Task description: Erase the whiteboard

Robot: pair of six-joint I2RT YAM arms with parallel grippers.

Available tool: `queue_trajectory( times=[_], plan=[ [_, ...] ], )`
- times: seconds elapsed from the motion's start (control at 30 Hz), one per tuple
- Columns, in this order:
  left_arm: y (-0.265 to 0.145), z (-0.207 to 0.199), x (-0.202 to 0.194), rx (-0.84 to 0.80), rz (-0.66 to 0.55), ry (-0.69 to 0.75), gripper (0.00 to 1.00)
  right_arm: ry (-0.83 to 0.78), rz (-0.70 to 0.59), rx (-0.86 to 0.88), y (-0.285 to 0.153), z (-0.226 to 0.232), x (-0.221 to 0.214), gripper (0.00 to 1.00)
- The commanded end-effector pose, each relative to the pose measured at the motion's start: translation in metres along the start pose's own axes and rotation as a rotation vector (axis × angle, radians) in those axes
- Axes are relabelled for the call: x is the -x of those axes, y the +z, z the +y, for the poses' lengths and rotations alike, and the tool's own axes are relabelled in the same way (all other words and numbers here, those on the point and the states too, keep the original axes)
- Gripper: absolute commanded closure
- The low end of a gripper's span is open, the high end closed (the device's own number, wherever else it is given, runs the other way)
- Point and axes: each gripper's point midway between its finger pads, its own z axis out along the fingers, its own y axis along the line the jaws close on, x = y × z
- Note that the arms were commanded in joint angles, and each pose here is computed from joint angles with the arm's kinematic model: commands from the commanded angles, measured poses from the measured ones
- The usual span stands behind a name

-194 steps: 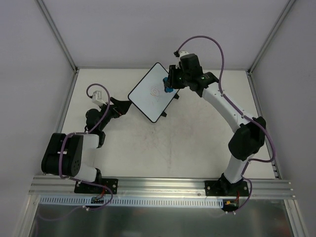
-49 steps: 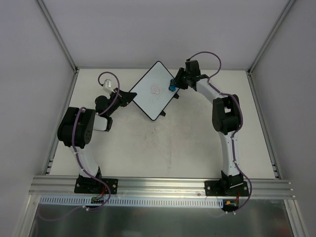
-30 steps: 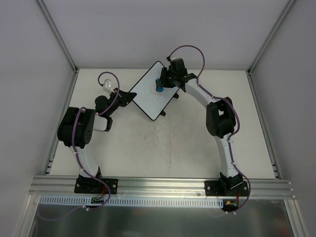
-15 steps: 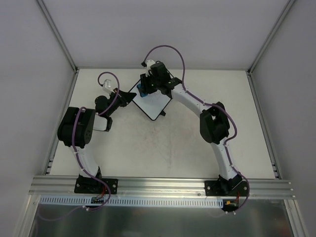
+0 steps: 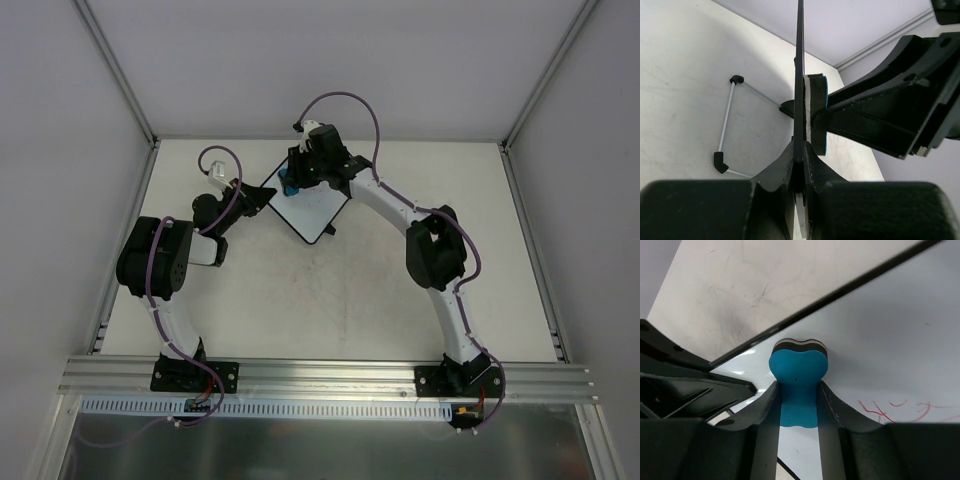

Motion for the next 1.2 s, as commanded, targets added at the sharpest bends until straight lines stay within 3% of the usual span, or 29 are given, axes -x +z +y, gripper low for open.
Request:
queue_trajectory(
  times=[0.0,0.57,0.87,1.17],
  plan=[
    [-0.002,-0.029,0.003,-0.142,-0.036,0.135,1.00,0.182,0.075,-0.103,0.009,-0.052,-0.033,1.00],
    [-0.002,-0.029,0.003,-0.143,-0.036,0.126,1.00,0.477,0.110,-0.418,-0.016,-0.157,-0.089,1.00],
    [-0.002,-0.030,0.004,-0.146,-0.038,0.128,1.00,0.562,0.120,-0.414,-0.018,-0.172,-0.097,1.00],
    [-0.002,-0.030,0.003,-0.148,-0.035,0.124,1.00,0.566,0.079,-0.272,-0.010,-0.155,-0.090,1.00]
  ],
)
